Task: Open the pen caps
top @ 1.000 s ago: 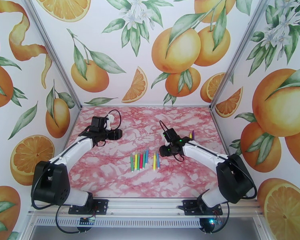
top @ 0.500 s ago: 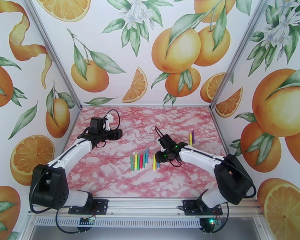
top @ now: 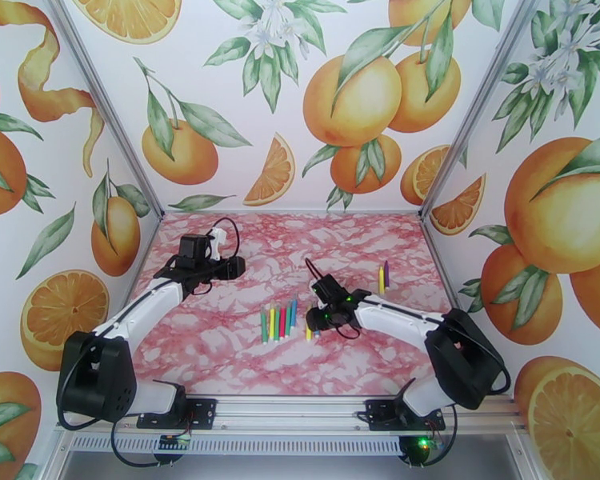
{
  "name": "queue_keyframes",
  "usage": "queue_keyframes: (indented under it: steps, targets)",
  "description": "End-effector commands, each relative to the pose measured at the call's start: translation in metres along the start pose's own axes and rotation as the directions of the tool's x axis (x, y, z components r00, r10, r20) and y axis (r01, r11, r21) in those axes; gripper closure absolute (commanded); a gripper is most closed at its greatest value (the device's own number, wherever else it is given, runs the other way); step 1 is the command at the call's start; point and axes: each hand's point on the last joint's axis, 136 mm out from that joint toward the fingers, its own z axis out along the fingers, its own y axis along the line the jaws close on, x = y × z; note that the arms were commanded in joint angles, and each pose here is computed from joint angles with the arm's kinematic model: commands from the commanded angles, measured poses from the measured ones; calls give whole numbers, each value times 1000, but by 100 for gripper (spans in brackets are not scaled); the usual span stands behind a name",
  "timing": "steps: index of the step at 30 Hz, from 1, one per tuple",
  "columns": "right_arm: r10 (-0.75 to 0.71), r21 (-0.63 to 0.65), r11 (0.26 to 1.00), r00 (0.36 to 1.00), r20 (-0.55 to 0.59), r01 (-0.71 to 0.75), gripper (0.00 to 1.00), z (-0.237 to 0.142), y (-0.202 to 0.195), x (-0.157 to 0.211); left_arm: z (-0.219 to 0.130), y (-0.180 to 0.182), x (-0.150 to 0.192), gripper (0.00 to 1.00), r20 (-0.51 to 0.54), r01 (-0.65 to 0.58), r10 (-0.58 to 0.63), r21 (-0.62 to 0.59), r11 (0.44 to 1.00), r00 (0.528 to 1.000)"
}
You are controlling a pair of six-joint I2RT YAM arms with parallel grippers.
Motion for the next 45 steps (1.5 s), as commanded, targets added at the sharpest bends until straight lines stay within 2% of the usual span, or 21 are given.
queue_keyframes:
  steps: [1, 21, 33, 45]
  targets:
    - [12, 9, 1000, 1000, -14, -12, 56, 10, 1, 2, 0, -9, -13, 28, 29, -29, 29, 30, 999, 999]
    - [60, 189, 980, 998, -13, -56, 67, 18, -26, 3, 39, -12, -27, 28, 0, -19, 19, 79, 997, 1000]
    - [56, 242, 969, 998, -39, -45, 77, 25, -29, 0, 36, -15, -29, 29, -7, -32, 33, 83, 996, 999]
    - [3, 255, 967, 1000, 4, -4, 82, 19, -27, -19, 36, -27, -25, 28, -14, -31, 33, 95, 995, 999]
